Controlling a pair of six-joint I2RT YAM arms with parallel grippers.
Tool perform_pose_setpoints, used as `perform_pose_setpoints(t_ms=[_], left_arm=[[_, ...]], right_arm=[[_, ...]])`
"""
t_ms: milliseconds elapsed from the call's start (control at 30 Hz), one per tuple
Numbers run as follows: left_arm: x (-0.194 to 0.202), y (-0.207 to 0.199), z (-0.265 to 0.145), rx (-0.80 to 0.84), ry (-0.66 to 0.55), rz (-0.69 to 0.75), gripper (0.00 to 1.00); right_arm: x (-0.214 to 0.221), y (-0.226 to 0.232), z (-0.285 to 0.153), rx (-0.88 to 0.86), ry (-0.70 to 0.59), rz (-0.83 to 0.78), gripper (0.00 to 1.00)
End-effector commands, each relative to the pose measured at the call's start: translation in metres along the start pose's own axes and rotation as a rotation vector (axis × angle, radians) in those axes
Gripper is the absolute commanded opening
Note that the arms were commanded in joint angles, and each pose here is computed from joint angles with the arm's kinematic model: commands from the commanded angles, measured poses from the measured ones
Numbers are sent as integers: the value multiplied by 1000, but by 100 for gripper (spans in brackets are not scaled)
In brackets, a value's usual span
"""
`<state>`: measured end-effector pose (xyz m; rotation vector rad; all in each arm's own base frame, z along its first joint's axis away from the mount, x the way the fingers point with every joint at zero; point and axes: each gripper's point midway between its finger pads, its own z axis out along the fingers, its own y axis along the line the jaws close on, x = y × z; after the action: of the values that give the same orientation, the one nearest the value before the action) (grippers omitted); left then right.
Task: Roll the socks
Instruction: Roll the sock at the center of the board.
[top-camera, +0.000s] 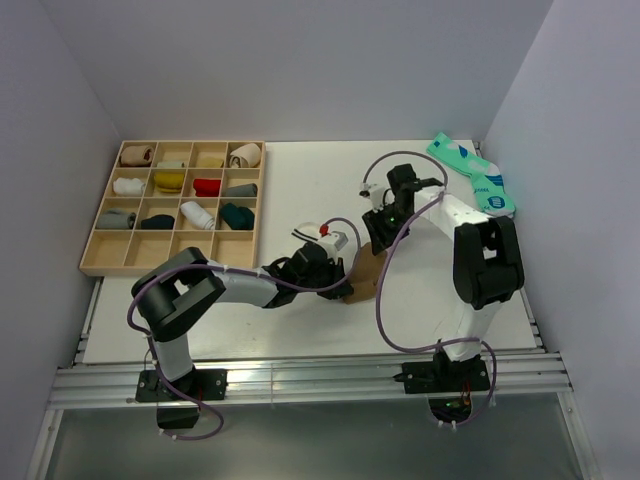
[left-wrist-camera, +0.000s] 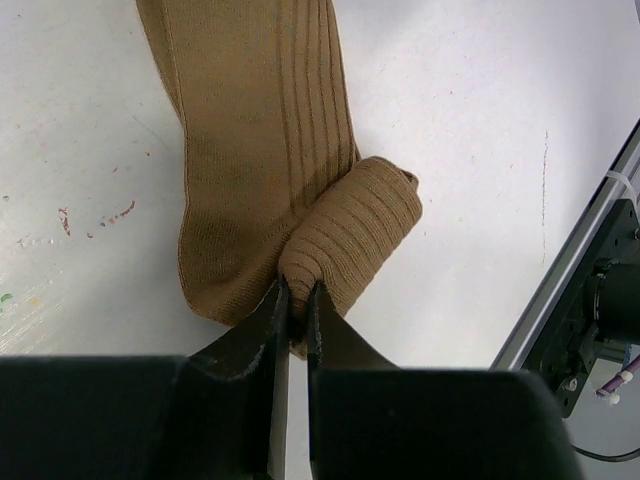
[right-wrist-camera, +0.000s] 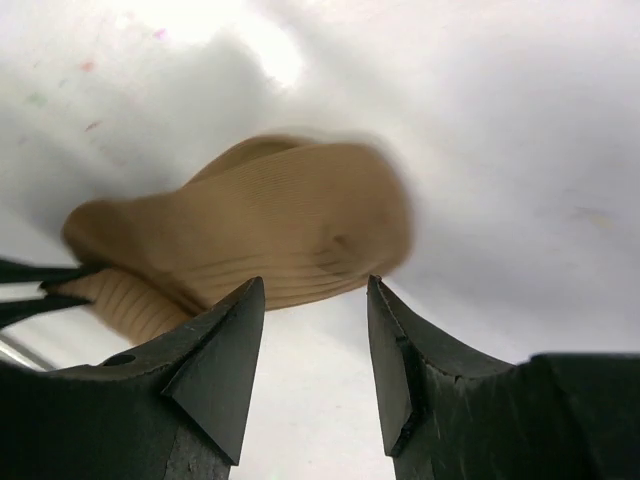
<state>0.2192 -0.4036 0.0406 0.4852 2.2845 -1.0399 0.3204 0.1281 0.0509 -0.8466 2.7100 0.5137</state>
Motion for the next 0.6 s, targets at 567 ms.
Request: perform_pose_setpoints(t_ms=[567], left_arm=[[17,6,2,-60,77,1,0]], right_arm=[[-10,-19,22,125,31,-54,53]])
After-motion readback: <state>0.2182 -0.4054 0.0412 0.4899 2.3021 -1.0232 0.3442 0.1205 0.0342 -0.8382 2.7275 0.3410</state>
